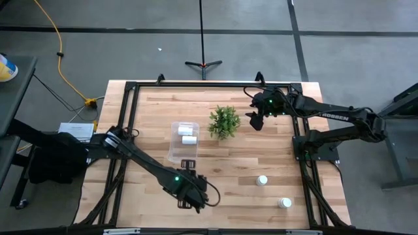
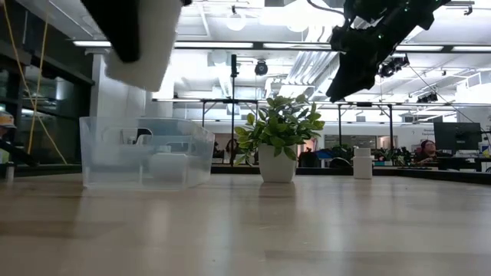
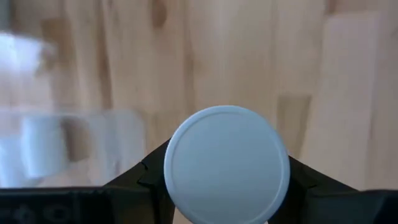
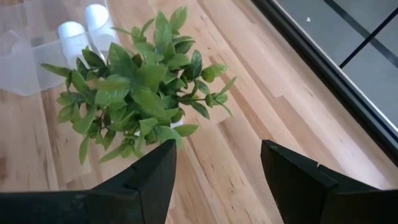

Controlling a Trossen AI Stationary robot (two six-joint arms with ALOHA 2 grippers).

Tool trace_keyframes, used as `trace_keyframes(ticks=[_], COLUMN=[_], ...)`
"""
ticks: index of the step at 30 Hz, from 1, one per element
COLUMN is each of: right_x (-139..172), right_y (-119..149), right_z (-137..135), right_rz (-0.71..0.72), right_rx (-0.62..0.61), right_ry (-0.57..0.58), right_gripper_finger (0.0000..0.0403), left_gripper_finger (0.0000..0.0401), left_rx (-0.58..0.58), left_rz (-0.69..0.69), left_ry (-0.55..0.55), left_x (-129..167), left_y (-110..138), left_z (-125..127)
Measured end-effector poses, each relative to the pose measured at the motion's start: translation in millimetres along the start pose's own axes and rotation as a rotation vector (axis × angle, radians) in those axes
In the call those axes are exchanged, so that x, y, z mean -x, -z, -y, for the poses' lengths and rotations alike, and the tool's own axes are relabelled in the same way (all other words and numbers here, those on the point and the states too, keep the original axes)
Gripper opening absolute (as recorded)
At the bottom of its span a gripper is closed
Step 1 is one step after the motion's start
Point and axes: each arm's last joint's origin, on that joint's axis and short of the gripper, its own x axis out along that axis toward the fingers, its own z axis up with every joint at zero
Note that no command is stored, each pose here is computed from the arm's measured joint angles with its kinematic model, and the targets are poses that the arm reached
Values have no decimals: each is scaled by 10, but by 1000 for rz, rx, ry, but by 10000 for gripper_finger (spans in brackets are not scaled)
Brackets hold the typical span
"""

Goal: Pick and place pill bottles into a basket
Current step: Put the white pill bottle into the transparent bin

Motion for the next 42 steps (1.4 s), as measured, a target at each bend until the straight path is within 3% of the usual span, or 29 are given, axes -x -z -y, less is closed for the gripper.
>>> trace_keyframes(ticks=[11,26,42], right_x=[-2,-1,0], right_y=[3,19,-23], right_z=[2,32,37], right_rz=[-3,-18,25], right_rx=[-4,46,52], right_ry=[5,94,112], right_gripper_finger=[224,224,224], left_gripper_finger=[207,207,206], left_rx=[-13,-67,16], left_rz=[-73,-217,-337], left_ry=[-59,2,122], left_x=[353,160,1], left_y=[130,12,48], left_z=[-513,-1261,-1944])
